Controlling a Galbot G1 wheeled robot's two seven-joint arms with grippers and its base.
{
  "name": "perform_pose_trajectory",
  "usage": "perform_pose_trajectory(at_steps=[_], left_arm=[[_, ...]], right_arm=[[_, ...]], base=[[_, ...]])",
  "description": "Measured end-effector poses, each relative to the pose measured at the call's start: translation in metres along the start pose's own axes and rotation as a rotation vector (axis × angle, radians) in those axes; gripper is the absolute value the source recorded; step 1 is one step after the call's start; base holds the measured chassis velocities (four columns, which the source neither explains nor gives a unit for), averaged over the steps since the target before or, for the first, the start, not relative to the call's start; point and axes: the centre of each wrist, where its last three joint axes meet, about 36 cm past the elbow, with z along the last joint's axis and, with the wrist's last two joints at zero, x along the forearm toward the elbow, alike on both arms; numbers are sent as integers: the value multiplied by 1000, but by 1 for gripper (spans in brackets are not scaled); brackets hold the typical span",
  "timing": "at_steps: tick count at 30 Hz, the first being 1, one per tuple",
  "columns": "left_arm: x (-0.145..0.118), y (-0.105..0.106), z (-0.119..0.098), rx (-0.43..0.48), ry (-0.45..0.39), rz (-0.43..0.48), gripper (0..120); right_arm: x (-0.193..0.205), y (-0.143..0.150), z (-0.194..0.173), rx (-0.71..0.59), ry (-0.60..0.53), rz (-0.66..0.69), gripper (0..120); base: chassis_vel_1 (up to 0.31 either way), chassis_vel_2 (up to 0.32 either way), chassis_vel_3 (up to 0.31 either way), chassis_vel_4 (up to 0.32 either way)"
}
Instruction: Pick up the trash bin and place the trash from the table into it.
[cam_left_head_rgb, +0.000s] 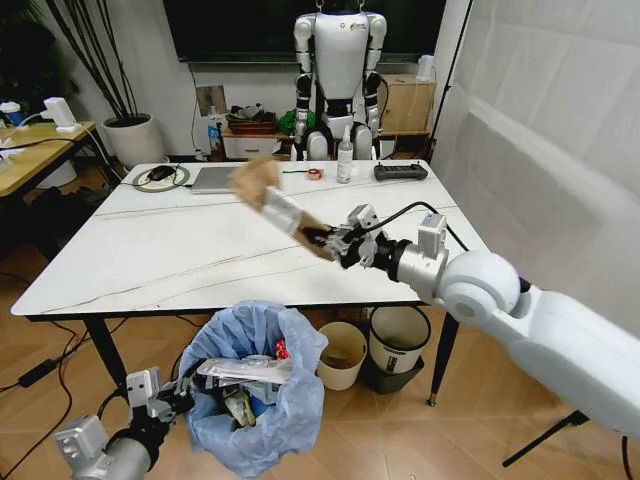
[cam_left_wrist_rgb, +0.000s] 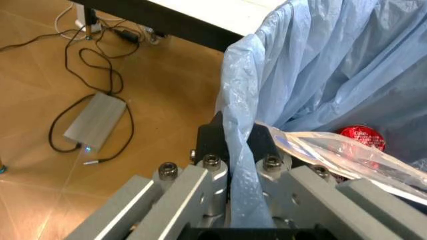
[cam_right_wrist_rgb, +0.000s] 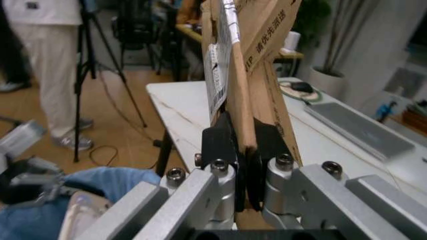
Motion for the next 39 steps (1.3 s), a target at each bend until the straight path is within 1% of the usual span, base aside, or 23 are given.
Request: perform_pose_trajectory(at_steps=[1, 3, 6, 8, 10, 12, 13, 15, 20, 24, 28, 32, 39], left_arm=[[0, 0, 0, 0, 0, 0, 0], [2, -2, -2, 6, 8, -6, 0], [4, -6, -6, 6, 15, -10, 0], [5, -7, -8, 4, 16, -12, 0], [5, -8, -10, -2, 16, -17, 0], [5, -9, -11, -5, 14, -18, 0], [5, -9, -11, -5, 14, -18, 0], [4, -9, -11, -9, 12, -17, 0], [4, -10, -12, -19, 6, -19, 0], [4, -9, -12, -27, 3, -23, 0], [1, -8, -11, -36, 1, -34, 0], [0, -9, -12, -40, 3, -37, 0], [-3, -9, -12, -41, 0, -34, 0]], right_arm=[[0, 0, 0, 0, 0, 0, 0], [0, 10, -11, 83, 23, -57, 0], [-1, 23, -22, 129, 81, -107, 0], [-2, 27, -25, 141, 102, -119, 0], [-4, 37, -27, 151, 172, -151, 0], [-5, 43, -30, 127, 244, -169, 0], [-5, 43, -30, 127, 244, -169, 0], [-8, 48, -33, 108, 314, -196, 0], [-12, 57, -57, 151, 379, -254, 0], [-9, 62, -67, 180, 413, -270, 0], [-11, 65, -76, 190, 511, -257, 0], [-18, 70, -82, 202, 551, -249, 0], [-31, 77, -87, 206, 559, -251, 0]], base=[[0, 0, 0, 0], [0, 0, 0, 0], [0, 0, 0, 0], [0, 0, 0, 0], [0, 0, 0, 0], [0, 0, 0, 0], [0, 0, 0, 0], [0, 0, 0, 0], [0, 0, 0, 0], [0, 0, 0, 0], [0, 0, 0, 0], [0, 0, 0, 0], [0, 0, 0, 0]])
